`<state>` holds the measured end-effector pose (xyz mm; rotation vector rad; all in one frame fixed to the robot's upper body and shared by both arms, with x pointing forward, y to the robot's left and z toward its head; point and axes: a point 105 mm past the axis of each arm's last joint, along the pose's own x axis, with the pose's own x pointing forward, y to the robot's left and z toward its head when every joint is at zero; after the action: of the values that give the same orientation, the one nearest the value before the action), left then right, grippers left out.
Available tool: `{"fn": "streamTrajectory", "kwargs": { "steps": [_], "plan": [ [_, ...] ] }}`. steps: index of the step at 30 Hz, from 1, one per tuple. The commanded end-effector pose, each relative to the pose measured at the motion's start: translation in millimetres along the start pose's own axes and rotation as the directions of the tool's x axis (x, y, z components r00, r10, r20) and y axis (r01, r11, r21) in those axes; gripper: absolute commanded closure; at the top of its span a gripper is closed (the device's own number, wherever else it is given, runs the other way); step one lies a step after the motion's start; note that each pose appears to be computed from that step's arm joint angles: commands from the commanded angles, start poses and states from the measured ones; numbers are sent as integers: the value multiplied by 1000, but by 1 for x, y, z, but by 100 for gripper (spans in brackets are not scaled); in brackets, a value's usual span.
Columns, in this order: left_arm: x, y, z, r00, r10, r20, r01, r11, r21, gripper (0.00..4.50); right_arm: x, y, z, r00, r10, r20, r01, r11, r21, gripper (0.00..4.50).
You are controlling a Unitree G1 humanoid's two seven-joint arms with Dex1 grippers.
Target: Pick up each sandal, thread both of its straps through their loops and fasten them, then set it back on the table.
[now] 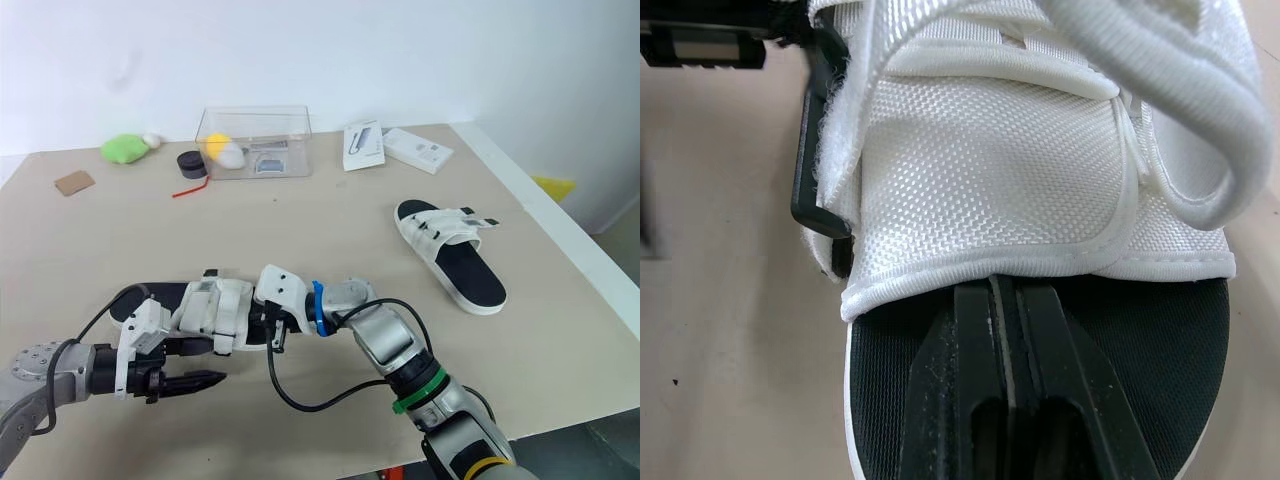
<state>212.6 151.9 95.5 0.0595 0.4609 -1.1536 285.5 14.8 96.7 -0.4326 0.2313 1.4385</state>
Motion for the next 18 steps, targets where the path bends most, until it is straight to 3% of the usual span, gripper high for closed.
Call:
{"fn": "streamTrajectory", "kwargs": {
  "steps": [1,3,9,18],
  "plan": [
    [3,0,2,1000,-2,11,2,1000,-4,336,1,3,-29,995,1,-101,6,998,68,450],
    [4,1,1,1000,1,9,-1,1000,-6,441,1,3,-29,995,1,-102,6,998,67,450],
    [5,1,-4,1000,-3,-11,3,1000,-18,446,1,3,-28,995,0,-100,6,998,66,450],
    [-12,-23,-38,974,-111,-196,99,993,-70,446,2,3,-29,995,1,-99,5,998,68,450]
  ]
}}
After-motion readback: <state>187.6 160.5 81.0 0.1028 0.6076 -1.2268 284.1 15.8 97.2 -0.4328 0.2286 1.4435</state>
